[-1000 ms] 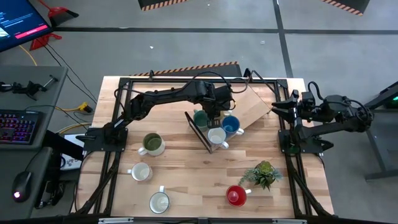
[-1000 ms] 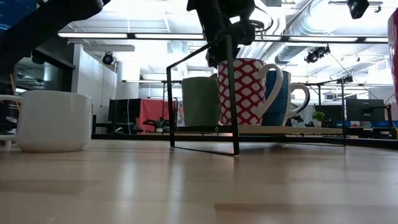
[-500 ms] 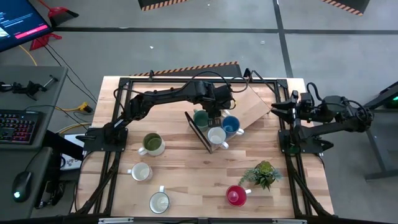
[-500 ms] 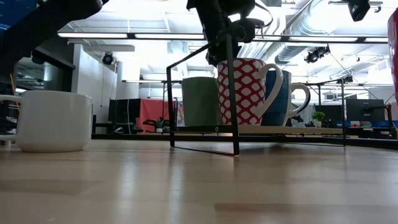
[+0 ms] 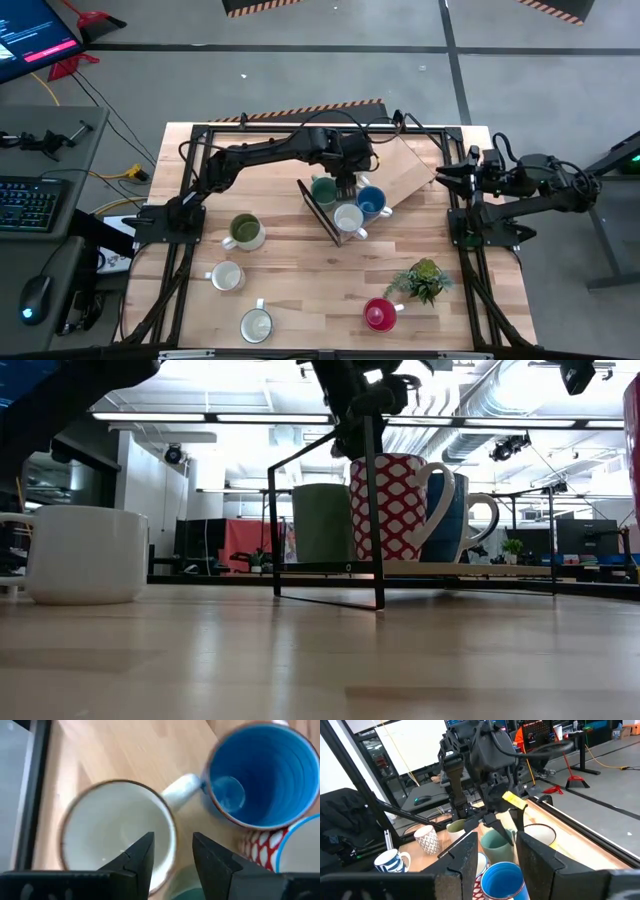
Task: Place coffee mugs
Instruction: Put the yellow mug on the shelf
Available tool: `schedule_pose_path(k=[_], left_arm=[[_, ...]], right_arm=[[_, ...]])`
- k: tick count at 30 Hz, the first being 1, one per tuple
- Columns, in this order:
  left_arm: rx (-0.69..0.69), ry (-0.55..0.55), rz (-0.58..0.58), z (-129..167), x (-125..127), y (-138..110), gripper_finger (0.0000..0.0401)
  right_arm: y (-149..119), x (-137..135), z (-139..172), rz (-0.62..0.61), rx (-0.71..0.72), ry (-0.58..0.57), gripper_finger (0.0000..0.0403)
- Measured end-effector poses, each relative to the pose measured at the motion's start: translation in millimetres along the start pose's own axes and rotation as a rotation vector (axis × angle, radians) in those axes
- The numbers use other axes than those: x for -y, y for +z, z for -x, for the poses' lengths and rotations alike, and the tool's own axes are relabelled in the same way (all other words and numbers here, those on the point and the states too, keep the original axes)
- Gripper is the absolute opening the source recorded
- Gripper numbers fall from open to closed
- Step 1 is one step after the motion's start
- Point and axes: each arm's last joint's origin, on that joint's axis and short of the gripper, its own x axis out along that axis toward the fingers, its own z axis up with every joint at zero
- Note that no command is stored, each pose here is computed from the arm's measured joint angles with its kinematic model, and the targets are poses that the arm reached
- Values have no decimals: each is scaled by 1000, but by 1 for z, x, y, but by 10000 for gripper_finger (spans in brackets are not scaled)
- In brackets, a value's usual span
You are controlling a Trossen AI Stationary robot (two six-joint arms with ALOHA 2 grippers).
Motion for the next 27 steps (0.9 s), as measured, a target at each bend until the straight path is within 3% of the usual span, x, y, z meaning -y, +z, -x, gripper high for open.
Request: schedule_pose_path(k=[5, 8, 13, 21, 27], left_arm=[[22, 49, 0, 11, -6, 1, 125], [32, 133, -14, 21, -14, 0, 125], [38, 238, 8, 25, -40, -2, 125], [50, 137, 236, 22, -83, -15, 102], [45, 111, 285, 18, -90, -17, 86]], right_arm=[[-1, 0, 0, 0, -8, -2, 124], [-1, 0, 0, 0, -7, -2, 124], [-1, 0, 0, 0, -7, -2, 124], [-1, 0, 0, -1, -6, -2, 124], [0, 1, 0, -1, 1, -24, 124]])
